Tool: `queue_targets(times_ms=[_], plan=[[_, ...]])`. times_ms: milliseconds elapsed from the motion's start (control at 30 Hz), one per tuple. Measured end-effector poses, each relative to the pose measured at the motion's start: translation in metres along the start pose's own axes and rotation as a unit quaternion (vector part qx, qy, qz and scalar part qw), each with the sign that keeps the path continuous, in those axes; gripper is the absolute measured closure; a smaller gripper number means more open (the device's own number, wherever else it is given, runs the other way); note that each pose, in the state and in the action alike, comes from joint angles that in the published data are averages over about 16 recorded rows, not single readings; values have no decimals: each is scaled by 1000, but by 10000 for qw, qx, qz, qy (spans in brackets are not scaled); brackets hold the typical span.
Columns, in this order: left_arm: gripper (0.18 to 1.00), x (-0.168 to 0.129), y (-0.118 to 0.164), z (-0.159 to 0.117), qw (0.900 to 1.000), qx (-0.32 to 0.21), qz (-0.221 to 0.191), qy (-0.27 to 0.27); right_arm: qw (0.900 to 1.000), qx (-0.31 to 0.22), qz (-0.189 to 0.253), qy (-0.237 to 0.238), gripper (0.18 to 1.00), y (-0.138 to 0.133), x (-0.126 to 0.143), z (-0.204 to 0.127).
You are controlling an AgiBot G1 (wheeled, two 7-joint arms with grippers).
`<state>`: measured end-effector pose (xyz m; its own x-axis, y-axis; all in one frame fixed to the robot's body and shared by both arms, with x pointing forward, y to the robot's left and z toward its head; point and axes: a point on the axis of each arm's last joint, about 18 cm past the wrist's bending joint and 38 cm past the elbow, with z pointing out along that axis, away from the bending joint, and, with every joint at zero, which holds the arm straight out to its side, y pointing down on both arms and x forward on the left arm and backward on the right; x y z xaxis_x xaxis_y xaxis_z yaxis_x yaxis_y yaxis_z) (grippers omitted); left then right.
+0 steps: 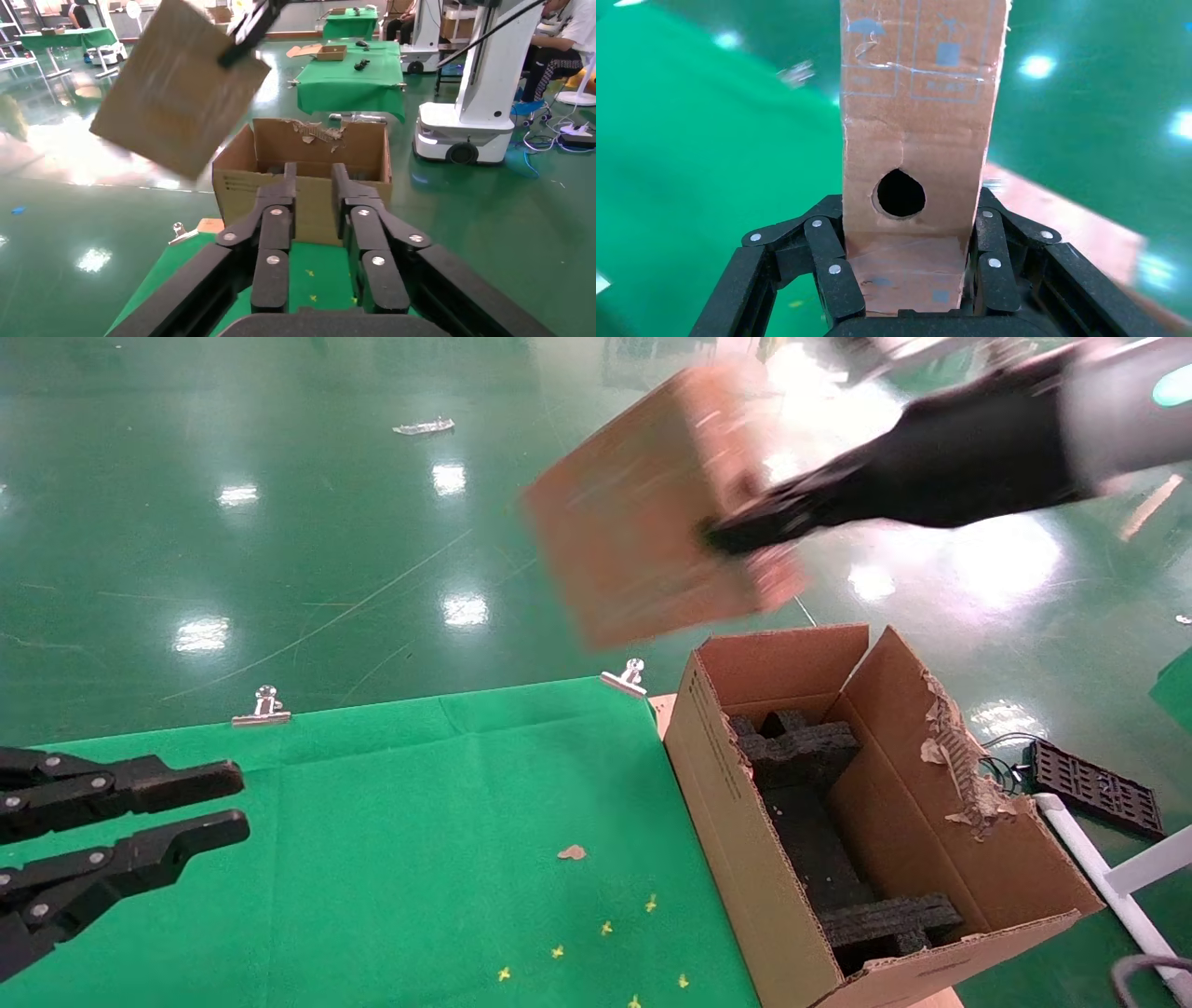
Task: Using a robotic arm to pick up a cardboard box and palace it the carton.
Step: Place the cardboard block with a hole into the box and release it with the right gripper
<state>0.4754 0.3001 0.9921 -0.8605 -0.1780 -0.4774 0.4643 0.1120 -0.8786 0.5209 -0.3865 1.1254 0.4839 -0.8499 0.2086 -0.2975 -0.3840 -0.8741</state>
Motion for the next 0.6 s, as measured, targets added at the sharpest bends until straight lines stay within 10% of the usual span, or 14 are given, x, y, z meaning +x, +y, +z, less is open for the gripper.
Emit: queue_targets(times_ms=[600], plan=[[984,0,0,0,10000,0,0,0,9763,-1147,1316,1279,851,122,87,-60]])
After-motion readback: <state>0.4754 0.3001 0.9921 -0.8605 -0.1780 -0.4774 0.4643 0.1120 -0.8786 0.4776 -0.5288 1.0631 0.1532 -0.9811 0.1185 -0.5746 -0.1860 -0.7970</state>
